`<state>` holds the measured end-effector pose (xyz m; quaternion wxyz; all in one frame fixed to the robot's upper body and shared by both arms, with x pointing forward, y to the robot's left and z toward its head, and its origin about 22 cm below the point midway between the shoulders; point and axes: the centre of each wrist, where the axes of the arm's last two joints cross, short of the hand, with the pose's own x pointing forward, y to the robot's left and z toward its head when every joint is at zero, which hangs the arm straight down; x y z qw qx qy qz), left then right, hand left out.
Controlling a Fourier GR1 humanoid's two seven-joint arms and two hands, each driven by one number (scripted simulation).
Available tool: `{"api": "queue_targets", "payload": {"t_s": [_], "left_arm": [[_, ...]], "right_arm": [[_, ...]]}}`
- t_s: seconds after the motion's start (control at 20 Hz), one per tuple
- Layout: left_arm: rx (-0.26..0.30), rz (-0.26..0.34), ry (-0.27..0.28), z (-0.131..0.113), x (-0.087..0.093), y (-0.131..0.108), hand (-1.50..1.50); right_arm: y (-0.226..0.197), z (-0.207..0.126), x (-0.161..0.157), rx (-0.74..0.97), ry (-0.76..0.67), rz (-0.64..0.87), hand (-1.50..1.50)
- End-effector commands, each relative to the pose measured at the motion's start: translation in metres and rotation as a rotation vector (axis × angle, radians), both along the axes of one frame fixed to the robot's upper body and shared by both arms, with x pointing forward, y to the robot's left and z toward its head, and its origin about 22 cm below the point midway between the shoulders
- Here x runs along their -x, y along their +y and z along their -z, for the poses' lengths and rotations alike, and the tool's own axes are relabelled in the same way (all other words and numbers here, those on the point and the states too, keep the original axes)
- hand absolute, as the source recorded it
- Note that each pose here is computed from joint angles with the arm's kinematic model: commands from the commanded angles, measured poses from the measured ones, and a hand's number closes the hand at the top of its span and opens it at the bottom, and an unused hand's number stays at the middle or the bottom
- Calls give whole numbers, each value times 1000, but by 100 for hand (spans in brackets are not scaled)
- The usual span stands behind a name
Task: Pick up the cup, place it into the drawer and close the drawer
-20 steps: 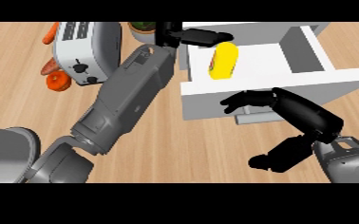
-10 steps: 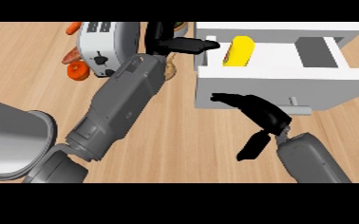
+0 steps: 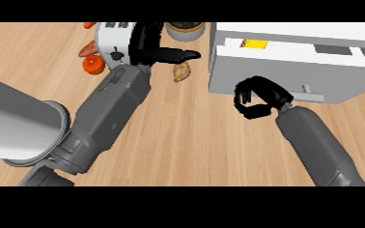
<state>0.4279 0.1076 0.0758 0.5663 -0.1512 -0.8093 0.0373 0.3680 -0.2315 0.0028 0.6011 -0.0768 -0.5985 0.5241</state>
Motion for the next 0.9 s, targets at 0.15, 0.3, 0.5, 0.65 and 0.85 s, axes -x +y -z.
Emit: {"api": "queue_targets", "payload": {"t_s": [0.15,0.3,0.5,0.65,0.85], "left_arm": [[18,24,1,8,7,33,-150],[-7,28,-7,6,7,39,-150],[-14,50,-7,13,11,53,-150],[-4,63,-13,11,12,52,-150],[-8,77,1,12,14,46,-150]], "right_arm": [[-36,-23,-37,-122,-124,136,150],[-40,-51,-56,-152,-179,194,150],[-51,-81,-68,-173,-212,252,150],[-61,-89,-69,-195,-201,279,150],[-68,-103,-70,-225,-205,280,150]]}}
